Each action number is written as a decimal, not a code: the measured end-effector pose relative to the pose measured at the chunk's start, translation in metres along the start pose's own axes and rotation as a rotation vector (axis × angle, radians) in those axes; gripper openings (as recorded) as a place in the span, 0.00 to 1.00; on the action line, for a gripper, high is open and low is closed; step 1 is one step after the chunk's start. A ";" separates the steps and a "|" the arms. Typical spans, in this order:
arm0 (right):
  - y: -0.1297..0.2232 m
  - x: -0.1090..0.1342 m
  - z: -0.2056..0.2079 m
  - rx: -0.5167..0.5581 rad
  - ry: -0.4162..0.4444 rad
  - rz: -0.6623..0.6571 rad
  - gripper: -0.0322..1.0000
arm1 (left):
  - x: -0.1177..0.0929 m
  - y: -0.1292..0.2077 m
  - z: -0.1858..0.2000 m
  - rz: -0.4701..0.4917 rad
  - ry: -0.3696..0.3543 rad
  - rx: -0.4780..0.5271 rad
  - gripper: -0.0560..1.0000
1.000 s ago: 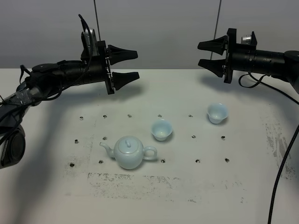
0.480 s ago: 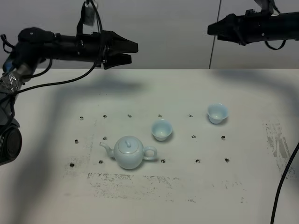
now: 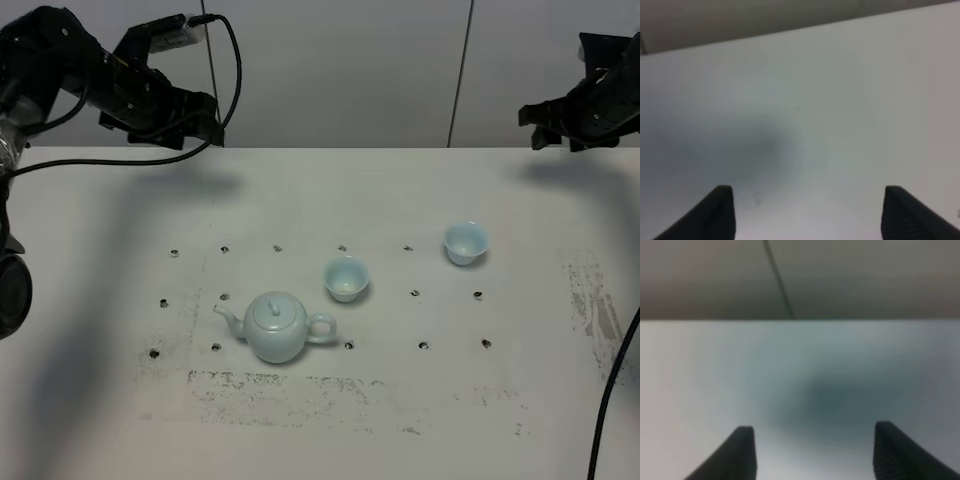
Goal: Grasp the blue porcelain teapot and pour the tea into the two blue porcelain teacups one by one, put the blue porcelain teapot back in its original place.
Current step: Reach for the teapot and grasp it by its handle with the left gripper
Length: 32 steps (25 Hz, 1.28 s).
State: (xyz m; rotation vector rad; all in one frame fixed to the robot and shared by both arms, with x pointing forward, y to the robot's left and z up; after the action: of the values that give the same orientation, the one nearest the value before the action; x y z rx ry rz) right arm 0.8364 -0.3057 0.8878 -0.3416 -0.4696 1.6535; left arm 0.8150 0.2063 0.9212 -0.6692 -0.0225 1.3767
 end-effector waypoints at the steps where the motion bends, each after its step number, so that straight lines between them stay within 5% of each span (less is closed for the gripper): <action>1: 0.005 -0.008 0.000 0.029 0.028 -0.008 0.53 | 0.002 -0.001 0.005 0.002 -0.025 0.001 0.67; 10: 0.076 -0.051 0.049 0.331 0.225 0.020 0.53 | 0.031 0.031 0.043 -0.098 -0.377 0.173 0.63; 18: 0.108 -0.039 0.112 0.370 0.243 -0.003 0.51 | 0.004 0.022 0.109 -0.101 -0.408 0.089 0.55; 24: 0.131 -0.028 0.158 0.242 0.269 0.015 0.50 | 0.013 0.060 0.105 -0.123 -0.442 0.104 0.49; 32: 0.174 -0.013 0.210 0.126 0.301 -0.033 0.50 | 0.009 0.092 0.115 -0.181 -0.441 -0.001 0.48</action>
State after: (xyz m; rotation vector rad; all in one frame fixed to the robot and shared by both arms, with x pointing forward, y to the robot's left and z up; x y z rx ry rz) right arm 0.5868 -0.3580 0.9846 -0.4772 -0.1435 1.5584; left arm 0.6898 0.2672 0.9704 -0.3442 -0.4251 1.3240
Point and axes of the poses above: a point on each arm's last joint axis where the gripper is mounted, z pointing back along that axis away from the gripper, x along the wrist's bending axis when the last joint is at zero, y = z × x, the point moved 7 cm from there along -z, pointing out along that axis toward the gripper, and after that the axes turned 6 degrees about z, right-handed, at the moved point
